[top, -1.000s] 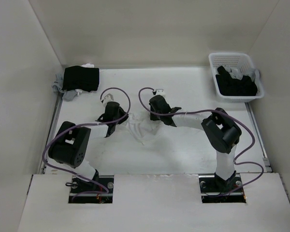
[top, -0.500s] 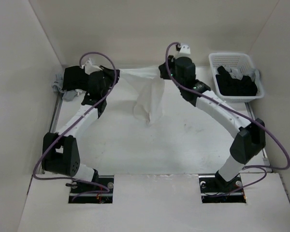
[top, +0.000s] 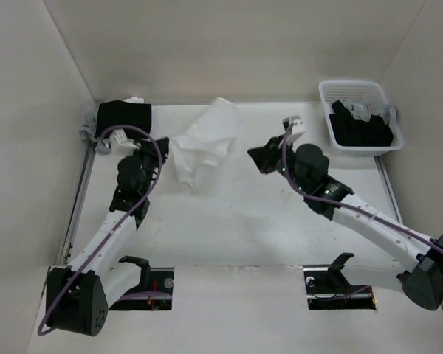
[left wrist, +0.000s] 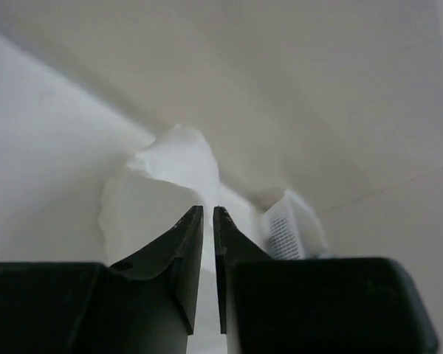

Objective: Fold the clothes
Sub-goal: Fold the tank top

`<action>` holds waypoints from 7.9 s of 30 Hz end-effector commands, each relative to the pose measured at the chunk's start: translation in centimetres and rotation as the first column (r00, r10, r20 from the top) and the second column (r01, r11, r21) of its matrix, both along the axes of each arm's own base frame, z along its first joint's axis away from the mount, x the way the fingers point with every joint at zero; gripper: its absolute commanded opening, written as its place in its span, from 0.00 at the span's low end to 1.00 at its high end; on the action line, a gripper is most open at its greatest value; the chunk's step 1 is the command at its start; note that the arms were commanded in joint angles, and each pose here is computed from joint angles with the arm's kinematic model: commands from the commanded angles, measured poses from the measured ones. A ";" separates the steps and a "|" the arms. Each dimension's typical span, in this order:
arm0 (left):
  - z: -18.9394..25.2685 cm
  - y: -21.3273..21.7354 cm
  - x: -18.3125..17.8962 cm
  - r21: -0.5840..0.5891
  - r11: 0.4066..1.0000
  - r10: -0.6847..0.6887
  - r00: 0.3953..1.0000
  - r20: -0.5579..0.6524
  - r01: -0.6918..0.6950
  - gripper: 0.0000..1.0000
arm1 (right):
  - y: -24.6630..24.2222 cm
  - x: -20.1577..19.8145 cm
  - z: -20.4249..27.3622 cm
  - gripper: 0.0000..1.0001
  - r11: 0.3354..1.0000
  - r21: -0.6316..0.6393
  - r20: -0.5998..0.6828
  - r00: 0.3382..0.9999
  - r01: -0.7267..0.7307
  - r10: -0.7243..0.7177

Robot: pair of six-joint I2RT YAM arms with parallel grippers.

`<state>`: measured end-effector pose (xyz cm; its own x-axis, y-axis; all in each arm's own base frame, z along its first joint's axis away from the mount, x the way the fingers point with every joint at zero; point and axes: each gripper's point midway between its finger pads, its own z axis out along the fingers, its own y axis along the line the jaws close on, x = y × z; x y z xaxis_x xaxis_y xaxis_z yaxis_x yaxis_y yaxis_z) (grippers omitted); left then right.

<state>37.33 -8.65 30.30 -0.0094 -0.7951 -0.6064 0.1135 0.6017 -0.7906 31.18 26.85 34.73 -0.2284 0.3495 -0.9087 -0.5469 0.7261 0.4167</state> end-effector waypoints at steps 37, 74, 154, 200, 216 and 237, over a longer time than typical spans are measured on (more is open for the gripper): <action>-24.4 1.6 3.1 0.193 0.980 0.137 0.840 -0.524 -0.039 0.33 | 11.6 8.1 -26.9 0.48 0.998 0.055 -0.581 0.814 0.027 0.010; -2.1 -12.9 -6.8 0.197 0.907 -0.347 0.925 -0.156 0.373 0.04 | -4.5 -6.6 -15.3 0.02 0.980 -0.177 -0.389 0.909 0.086 -0.150; -4.7 -13.2 1.5 0.088 0.933 -0.339 0.934 -0.116 0.350 0.00 | -4.8 8.2 -9.0 0.00 0.963 0.115 -0.263 0.942 0.245 -0.208; -10.9 -9.0 2.2 0.330 0.912 -0.137 0.938 -0.317 0.245 0.20 | -6.3 13.5 -13.9 0.46 0.928 -0.035 -0.371 0.857 0.372 -0.357; -24.0 -14.2 -18.9 0.435 0.730 -0.121 0.726 -0.677 0.528 0.23 | -10.0 -0.1 -19.6 0.11 0.938 -0.039 -0.405 0.853 0.343 -0.329; -26.7 -16.4 -22.6 0.438 0.656 -0.111 0.653 -0.749 0.614 0.25 | -10.0 -1.0 -20.8 0.18 0.945 -0.030 -0.409 0.858 0.327 -0.310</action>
